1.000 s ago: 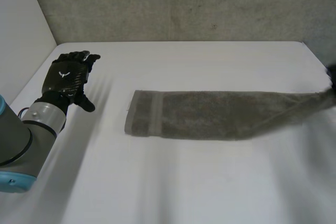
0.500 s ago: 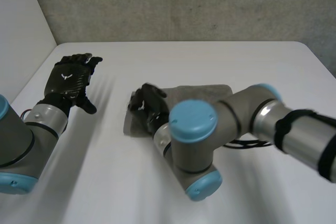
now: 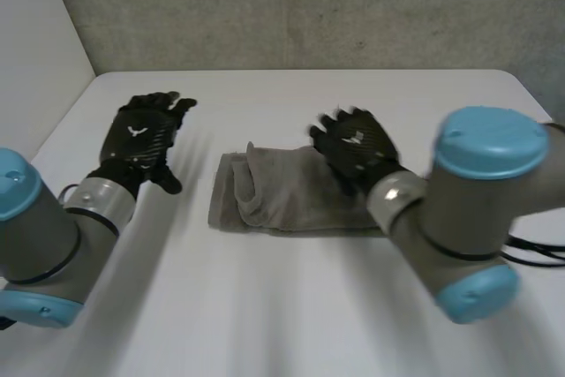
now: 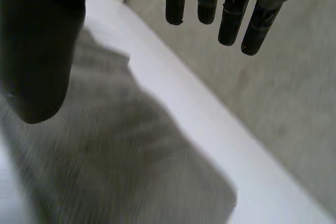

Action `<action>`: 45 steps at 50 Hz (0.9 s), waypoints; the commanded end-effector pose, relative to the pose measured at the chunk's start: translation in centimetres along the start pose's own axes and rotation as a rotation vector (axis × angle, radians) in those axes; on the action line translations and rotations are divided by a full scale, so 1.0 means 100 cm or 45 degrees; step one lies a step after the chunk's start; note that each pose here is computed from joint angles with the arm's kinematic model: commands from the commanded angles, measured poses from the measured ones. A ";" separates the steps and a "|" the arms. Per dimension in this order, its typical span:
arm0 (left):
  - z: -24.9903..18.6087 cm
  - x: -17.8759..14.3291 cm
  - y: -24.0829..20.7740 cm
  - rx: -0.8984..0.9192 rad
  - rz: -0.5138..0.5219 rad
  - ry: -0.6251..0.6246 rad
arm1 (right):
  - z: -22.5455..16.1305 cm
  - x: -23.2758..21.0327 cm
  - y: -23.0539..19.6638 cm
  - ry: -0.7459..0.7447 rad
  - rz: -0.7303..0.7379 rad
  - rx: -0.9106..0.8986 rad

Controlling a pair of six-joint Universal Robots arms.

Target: Fold the laundry

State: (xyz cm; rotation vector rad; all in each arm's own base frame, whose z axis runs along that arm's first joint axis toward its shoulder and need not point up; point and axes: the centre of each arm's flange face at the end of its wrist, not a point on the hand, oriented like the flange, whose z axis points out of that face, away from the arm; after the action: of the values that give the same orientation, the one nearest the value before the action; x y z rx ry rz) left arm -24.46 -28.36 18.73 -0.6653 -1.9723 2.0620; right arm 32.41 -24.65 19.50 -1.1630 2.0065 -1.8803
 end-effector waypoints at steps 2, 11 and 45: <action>0.008 0.052 0.009 -0.014 -0.005 0.181 | -0.010 0.032 0.064 0.027 0.100 -0.262; 0.009 0.089 0.011 -0.004 -0.003 0.303 | -0.008 0.044 0.081 0.072 0.131 -0.304; 0.031 0.077 0.050 -0.150 0.146 0.078 | 0.001 0.043 0.091 0.114 0.089 -0.256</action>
State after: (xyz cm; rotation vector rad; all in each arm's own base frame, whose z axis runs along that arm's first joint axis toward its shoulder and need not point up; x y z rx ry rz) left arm -32.57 -28.36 12.60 -0.7914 -2.0142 1.9474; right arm 25.91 -28.16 12.37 -1.0328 2.2915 -1.7438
